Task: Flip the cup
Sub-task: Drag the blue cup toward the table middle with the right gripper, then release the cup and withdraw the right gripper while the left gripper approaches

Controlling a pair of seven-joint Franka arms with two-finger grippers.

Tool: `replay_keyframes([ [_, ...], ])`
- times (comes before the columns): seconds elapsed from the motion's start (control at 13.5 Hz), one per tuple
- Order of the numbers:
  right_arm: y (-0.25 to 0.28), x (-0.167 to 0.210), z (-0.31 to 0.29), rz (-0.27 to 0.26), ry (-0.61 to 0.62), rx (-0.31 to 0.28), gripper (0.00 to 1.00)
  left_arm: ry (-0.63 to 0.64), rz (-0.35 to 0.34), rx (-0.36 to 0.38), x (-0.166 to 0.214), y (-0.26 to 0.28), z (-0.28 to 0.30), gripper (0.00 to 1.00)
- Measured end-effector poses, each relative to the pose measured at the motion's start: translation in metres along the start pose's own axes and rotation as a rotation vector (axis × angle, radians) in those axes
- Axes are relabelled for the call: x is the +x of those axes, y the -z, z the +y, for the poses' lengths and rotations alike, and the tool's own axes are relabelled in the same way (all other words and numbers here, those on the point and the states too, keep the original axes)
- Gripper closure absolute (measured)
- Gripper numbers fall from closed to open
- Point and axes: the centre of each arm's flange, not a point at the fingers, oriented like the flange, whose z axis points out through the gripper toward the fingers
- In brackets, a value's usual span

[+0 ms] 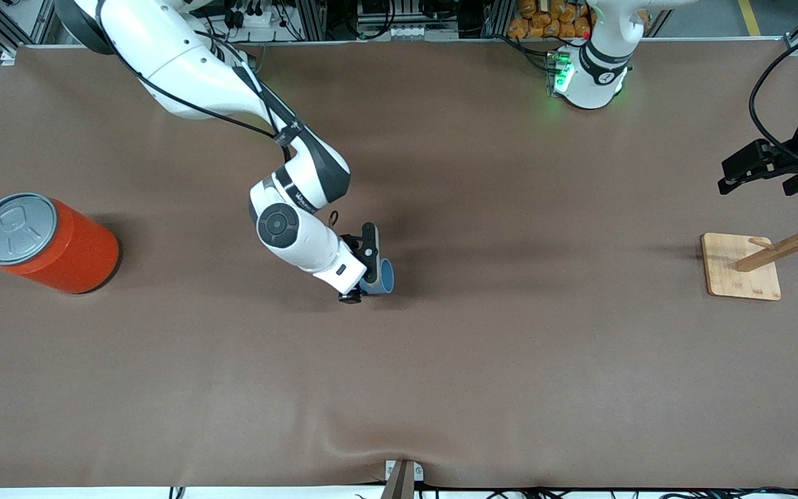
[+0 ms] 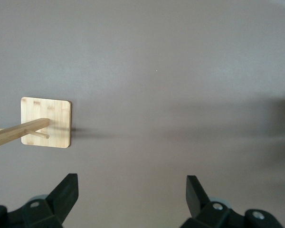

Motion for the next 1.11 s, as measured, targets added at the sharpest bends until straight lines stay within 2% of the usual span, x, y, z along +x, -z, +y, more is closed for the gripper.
replay_keyframes([
  [0.15,-0.005,-0.003,0.000,-0.010,-0.001,0.002,0.01,0.003,-0.001,-0.003,0.000,0.000,-0.001,0.00],
  [0.59,0.011,-0.001,0.002,-0.017,-0.006,0.005,0.00,0.001,-0.023,-0.008,0.001,-0.008,0.000,0.00],
  [0.89,0.078,-0.005,0.003,-0.075,-0.160,0.051,0.00,-0.013,-0.071,-0.009,0.011,-0.032,0.008,0.00],
  [1.04,0.121,-0.030,0.013,-0.104,-0.245,0.067,0.00,-0.029,-0.098,-0.026,0.017,-0.047,0.019,0.00],
  [1.11,0.146,-0.055,0.022,-0.119,-0.290,0.079,0.00,-0.042,-0.109,-0.048,0.019,-0.053,0.029,0.00],
])
